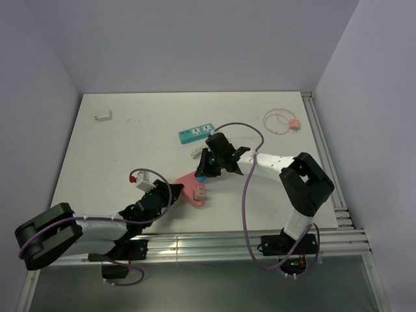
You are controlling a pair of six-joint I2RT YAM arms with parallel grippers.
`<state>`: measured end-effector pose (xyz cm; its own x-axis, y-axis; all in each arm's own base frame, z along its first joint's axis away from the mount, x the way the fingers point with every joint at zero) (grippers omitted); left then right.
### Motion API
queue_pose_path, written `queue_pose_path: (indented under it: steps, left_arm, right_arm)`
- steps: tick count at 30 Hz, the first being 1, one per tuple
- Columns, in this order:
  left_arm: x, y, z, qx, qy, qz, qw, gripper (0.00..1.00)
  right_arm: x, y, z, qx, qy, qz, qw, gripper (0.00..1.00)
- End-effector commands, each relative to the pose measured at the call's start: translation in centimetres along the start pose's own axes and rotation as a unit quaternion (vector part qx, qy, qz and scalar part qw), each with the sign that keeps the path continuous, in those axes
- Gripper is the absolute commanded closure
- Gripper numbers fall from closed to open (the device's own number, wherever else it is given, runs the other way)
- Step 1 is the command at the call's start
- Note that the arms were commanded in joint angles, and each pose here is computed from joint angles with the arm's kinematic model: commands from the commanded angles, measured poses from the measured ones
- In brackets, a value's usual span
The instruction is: Insert the plug
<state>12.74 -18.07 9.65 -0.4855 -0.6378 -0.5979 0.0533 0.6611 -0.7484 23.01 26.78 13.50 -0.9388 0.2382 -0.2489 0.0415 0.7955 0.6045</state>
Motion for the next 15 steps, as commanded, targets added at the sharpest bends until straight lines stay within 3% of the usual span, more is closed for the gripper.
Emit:
queue_pose_path:
  steps: [1,8,15]
  left_arm:
    - [2.1,3.3,-1.4,-0.025,0.068,0.055,0.996,1.00]
    - [2.6,3.5,-1.2,-0.031,0.086,0.054,0.994,1.00]
    - [2.8,3.6,-1.3,-0.025,0.110,0.040,0.993,1.00]
  right_arm:
    - [0.5,0.0,1.2,0.011,0.032,-0.006,0.999,1.00]
    - [0.5,-0.6,2.5,0.042,0.060,-0.031,0.997,1.00]
    - [0.7,-2.2,4.4,0.091,0.129,-0.093,0.983,1.00]
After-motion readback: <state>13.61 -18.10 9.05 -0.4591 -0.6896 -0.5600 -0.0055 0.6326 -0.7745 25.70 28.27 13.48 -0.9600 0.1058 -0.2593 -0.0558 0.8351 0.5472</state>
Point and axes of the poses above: each gripper's point midway between its finger pads, its own z axis out along the fingers, its own y axis along the line the jaws close on, x = y × z, the point moved 10 cm from there along -z, back along the fingers, and after that the axes turned 7 degrees about z, right-handed, at the moved point
